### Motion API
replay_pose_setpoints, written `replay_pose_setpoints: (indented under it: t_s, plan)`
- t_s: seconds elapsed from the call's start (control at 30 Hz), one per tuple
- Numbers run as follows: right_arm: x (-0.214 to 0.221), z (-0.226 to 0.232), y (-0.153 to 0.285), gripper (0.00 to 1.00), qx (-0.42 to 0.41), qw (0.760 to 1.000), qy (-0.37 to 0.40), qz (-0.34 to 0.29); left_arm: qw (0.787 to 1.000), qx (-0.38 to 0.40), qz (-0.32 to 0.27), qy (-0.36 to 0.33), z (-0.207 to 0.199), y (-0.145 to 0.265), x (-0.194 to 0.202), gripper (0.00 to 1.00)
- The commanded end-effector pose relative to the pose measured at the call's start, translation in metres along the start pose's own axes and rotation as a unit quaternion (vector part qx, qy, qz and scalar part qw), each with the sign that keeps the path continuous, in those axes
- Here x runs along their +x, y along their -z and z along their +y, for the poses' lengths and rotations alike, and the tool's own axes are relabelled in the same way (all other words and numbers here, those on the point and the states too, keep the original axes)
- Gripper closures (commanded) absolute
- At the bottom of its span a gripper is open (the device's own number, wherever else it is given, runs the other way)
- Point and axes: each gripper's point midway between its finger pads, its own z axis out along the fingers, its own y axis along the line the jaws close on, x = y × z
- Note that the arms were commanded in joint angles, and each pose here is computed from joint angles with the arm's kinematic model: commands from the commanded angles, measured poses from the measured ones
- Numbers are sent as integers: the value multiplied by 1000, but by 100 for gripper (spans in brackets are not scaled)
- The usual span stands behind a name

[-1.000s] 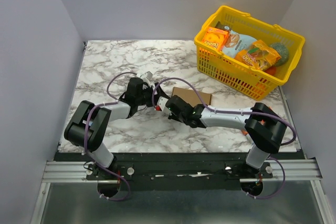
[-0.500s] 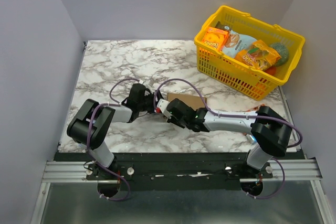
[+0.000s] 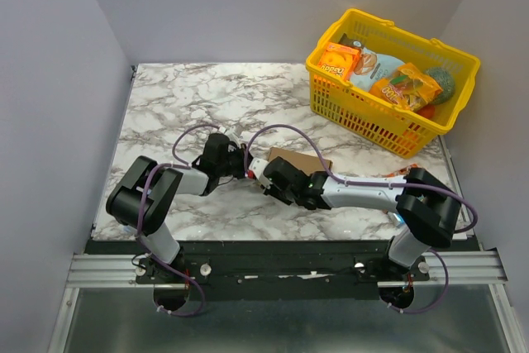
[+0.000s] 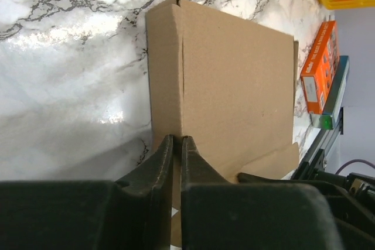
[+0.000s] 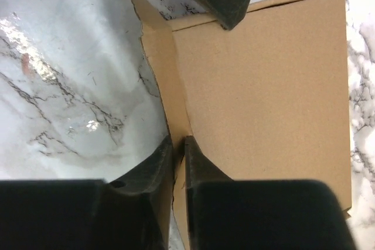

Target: Fold the paper box

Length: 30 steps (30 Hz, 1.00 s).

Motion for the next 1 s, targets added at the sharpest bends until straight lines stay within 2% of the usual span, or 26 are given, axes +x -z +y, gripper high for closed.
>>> replay_pose_setpoints:
  t_s: [0.0, 0.1, 0.17, 0.27, 0.3, 0.47, 0.57, 0.67, 0.8, 0.83, 0.97]
  plan:
    - [-18, 8, 13, 55, -23, 999, -36, -31, 1000, 7, 21, -10, -4, -3, 13, 93]
    - [-27, 1, 25, 33, -12, 998, -45, -40, 1000, 13, 18, -20, -7, -2, 12, 99]
    - [-35, -5, 34, 29, -4, 998, -49, -46, 999, 17, 16, -28, -10, -1, 10, 100]
    - [-45, -13, 42, 17, 5, 997, -57, -56, 999, 20, 17, -37, -13, -1, 10, 100]
    - [-48, -14, 43, 9, 1, 996, -63, -61, 999, 21, 17, -41, -14, -1, 10, 100]
    - [-49, -41, 44, 8, -13, 991, -123, -53, 998, 20, 10, -56, -15, 5, 9, 100]
    - [-43, -69, 49, 8, 5, 978, -206, -41, 998, 7, -10, -61, -14, 13, 5, 100]
    - [-27, -94, 55, 8, 23, 951, -308, -28, 997, -16, -38, -62, -12, 24, -2, 100]
    - [-3, -113, 66, 8, 21, 897, -439, -33, 995, -39, -63, -61, -9, 36, -8, 100]
    - [5, -120, 68, 8, 20, 886, -462, -38, 995, -40, -70, -63, -10, 40, -10, 100]
    - [19, -132, 88, 6, 47, 865, -494, -75, 994, -53, -71, -56, -6, 44, -10, 100]
